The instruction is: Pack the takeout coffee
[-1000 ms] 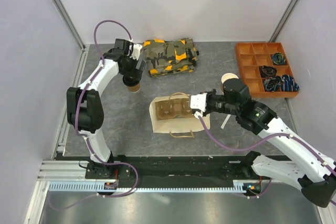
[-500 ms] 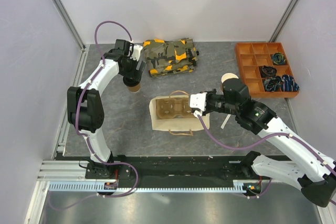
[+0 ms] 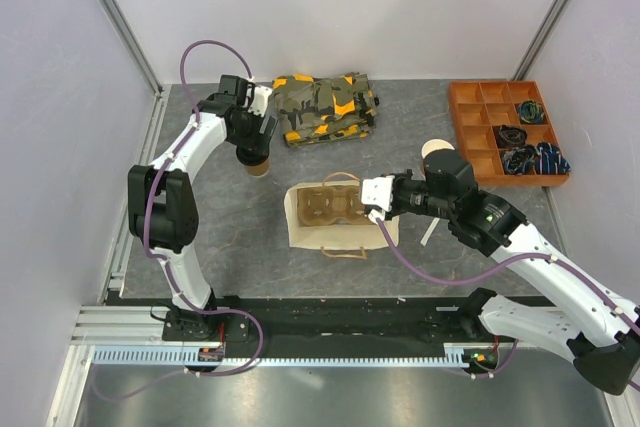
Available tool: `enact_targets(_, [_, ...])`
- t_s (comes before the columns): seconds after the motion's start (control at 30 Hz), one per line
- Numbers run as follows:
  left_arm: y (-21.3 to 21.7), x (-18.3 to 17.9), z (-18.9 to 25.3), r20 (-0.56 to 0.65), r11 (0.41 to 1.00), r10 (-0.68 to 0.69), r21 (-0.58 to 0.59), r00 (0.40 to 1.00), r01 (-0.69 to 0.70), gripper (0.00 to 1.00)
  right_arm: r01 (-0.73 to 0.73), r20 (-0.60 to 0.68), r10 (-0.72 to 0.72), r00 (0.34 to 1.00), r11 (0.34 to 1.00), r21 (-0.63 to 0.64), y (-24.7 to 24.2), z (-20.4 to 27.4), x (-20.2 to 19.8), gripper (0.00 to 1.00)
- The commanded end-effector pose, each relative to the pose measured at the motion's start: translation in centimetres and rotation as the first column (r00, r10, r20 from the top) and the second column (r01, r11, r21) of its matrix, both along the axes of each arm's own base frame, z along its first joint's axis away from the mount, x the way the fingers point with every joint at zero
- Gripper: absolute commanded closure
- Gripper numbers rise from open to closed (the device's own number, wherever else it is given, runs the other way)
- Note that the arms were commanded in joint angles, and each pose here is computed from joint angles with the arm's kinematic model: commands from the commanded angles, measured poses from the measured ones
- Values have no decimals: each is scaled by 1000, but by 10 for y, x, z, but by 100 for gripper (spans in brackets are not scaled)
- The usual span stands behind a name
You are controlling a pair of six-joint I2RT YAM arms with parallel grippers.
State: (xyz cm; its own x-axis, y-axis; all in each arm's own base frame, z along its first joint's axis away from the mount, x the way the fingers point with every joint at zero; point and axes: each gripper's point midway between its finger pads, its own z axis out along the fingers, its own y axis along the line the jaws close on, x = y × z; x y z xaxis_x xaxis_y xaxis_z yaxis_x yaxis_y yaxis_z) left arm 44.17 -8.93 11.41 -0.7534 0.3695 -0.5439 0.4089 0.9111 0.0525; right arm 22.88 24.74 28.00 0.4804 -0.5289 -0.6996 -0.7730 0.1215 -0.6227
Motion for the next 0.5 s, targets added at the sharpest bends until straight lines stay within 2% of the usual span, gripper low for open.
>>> enact_targets(0.0, [-3,1,14,15,1000,-12,-11,1000,12,12,7,44,-9,999,999,50,4,24,3,100])
enact_targets(0.27, [-4,0,10,3,1000,-22,-11,1000,22,16,14,40,-15,999,999,48,5,23,6,100])
enact_targets(0.37, [-6,-1,11,1,999,-33,-18,999,33,21,15,39,-17,999,999,47,5,23,7,100])
enact_targets(0.47, [-8,-3,17,7,999,-41,-30,999,42,31,16,40,-18,999,999,48,4,23,7,100])
